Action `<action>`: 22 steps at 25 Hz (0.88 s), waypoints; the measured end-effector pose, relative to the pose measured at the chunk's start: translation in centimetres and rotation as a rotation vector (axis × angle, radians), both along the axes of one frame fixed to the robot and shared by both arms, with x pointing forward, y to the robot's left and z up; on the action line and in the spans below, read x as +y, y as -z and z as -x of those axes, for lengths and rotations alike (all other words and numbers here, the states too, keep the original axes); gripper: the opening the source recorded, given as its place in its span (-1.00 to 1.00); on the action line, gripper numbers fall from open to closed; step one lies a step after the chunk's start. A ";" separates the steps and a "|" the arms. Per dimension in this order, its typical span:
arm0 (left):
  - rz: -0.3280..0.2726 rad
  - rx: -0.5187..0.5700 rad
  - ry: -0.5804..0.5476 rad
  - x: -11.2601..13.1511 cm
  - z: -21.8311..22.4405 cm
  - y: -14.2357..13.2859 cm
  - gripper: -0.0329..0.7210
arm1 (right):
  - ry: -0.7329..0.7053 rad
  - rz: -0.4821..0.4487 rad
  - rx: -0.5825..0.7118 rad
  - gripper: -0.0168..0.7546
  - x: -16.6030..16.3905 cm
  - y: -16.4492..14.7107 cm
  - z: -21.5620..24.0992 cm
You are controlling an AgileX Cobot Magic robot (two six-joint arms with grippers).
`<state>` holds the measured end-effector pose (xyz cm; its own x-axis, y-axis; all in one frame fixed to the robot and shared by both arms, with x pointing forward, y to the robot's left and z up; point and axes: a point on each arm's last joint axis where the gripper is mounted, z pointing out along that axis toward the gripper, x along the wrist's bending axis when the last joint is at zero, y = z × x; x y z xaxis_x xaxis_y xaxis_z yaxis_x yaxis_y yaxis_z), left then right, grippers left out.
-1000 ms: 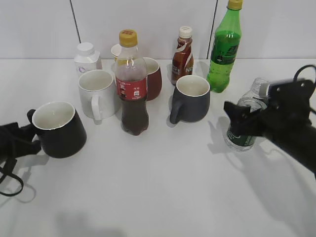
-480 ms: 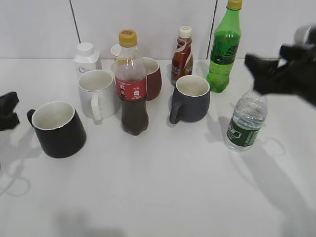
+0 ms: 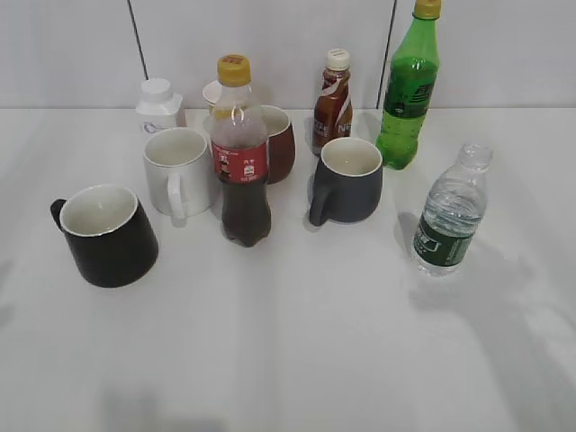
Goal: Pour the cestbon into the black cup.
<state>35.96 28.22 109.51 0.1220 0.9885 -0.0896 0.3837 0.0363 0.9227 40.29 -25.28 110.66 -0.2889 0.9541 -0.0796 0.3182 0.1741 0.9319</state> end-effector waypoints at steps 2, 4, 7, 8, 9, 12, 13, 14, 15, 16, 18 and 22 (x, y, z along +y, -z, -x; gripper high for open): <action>-0.013 0.019 -0.001 0.5 2.9 -0.4 0.21 | 0.010 0.021 0.070 0.58 -1.0 -0.3 3.3; -0.018 0.051 0.000 1.0 5.9 0.0 0.21 | 0.021 0.051 0.170 0.58 -1.9 0.1 6.0; -0.028 0.116 0.000 1.5 9.5 1.1 0.21 | 0.035 0.077 0.257 0.58 -3.2 0.6 9.9; -0.039 0.144 -0.005 1.7 10.4 1.5 0.21 | 0.041 0.083 0.275 0.58 -3.6 0.8 11.2; -0.042 0.161 -0.005 1.9 11.4 1.9 0.21 | 0.049 0.092 0.281 0.58 -4.0 1.0 12.3; -0.068 0.165 -0.028 2.5 13.3 2.7 0.21 | 0.087 0.132 0.286 0.58 -5.2 2.3 14.7; -0.073 0.150 -0.035 2.6 13.6 2.9 0.21 | 0.094 0.138 0.280 0.58 -5.4 3.0 15.1; -0.078 0.135 -0.042 2.7 13.9 3.2 0.21 | 0.095 0.138 0.280 0.58 -5.5 3.7 15.4; -0.080 0.125 -0.045 2.8 13.9 3.3 0.21 | 0.094 0.137 0.278 0.58 -5.5 4.5 15.6; -0.081 0.113 -0.047 2.8 13.8 3.3 0.21 | 0.094 0.137 0.278 0.58 -5.5 4.5 15.6; -0.081 0.086 -0.048 2.8 13.5 3.3 0.21 | 0.094 0.137 0.278 0.58 -5.5 4.5 15.6; -0.079 0.059 -0.019 2.4 13.0 3.7 0.21 | 0.094 0.137 0.278 0.58 -5.5 4.5 15.6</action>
<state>23.00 30.66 105.85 0.1004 0.9948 -0.0174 0.4372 -0.0284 0.8989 24.65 -30.80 106.18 -0.2282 0.9636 -0.1394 0.5784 0.2494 0.7767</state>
